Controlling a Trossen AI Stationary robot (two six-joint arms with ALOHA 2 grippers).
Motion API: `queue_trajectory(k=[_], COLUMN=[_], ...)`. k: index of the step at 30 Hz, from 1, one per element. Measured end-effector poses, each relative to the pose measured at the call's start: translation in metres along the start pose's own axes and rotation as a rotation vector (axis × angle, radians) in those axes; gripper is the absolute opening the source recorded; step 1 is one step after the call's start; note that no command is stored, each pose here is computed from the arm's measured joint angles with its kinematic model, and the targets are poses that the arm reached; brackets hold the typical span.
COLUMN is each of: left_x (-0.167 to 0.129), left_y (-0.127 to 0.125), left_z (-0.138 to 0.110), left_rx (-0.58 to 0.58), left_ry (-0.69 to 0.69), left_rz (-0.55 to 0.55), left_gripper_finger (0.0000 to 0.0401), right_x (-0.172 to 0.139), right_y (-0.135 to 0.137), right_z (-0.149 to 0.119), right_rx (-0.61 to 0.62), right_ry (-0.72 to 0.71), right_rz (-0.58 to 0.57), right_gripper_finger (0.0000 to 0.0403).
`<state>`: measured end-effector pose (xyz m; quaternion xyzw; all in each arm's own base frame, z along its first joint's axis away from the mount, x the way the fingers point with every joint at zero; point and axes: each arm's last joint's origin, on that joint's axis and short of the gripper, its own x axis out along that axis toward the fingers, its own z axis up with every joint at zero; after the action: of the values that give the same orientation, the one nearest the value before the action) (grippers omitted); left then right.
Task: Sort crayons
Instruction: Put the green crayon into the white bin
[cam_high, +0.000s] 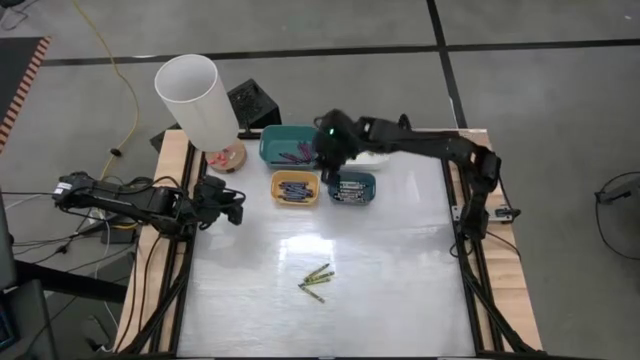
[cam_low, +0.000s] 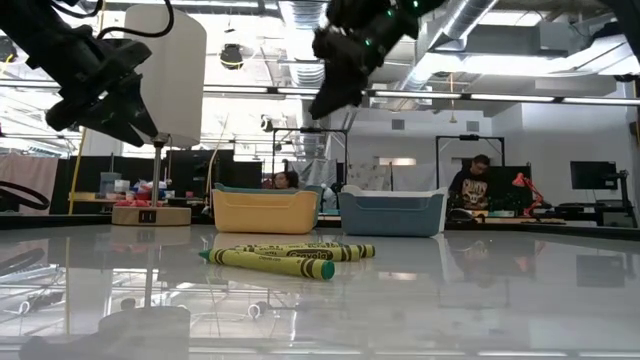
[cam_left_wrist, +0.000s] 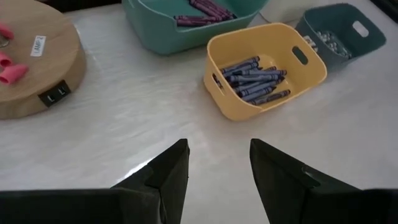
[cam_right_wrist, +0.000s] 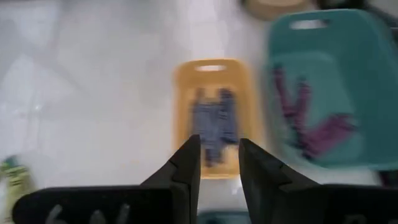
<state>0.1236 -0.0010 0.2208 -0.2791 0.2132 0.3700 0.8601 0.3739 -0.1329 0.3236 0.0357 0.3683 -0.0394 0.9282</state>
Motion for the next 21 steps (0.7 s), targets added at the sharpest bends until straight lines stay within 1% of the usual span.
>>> queue_trajectory(k=[2,9,13,21], left_x=[0.0,0.0,0.0,0.0], left_y=[0.0,-0.001,-0.001,-0.001], left_z=[0.0,-0.001,-0.001,-0.001], left_rx=[0.015,0.048,0.056,0.057], left_ry=[0.01,0.032,0.037,0.038], left_rz=[-0.007,-0.023,-0.027,-0.028], left_gripper_finger=[0.016,0.016,0.016,0.016], right_x=[0.004,0.014,0.014,0.009], right_y=[0.022,0.091,0.122,0.178], right_z=[0.002,0.0,-0.001,-0.011], right_rx=[-0.014,-0.073,-0.075,-0.093], right_ry=[0.006,0.055,0.055,0.102], right_rz=[0.031,0.03,0.074,0.162], right_gripper_finger=[0.0107,0.0107,0.0107,0.0107])
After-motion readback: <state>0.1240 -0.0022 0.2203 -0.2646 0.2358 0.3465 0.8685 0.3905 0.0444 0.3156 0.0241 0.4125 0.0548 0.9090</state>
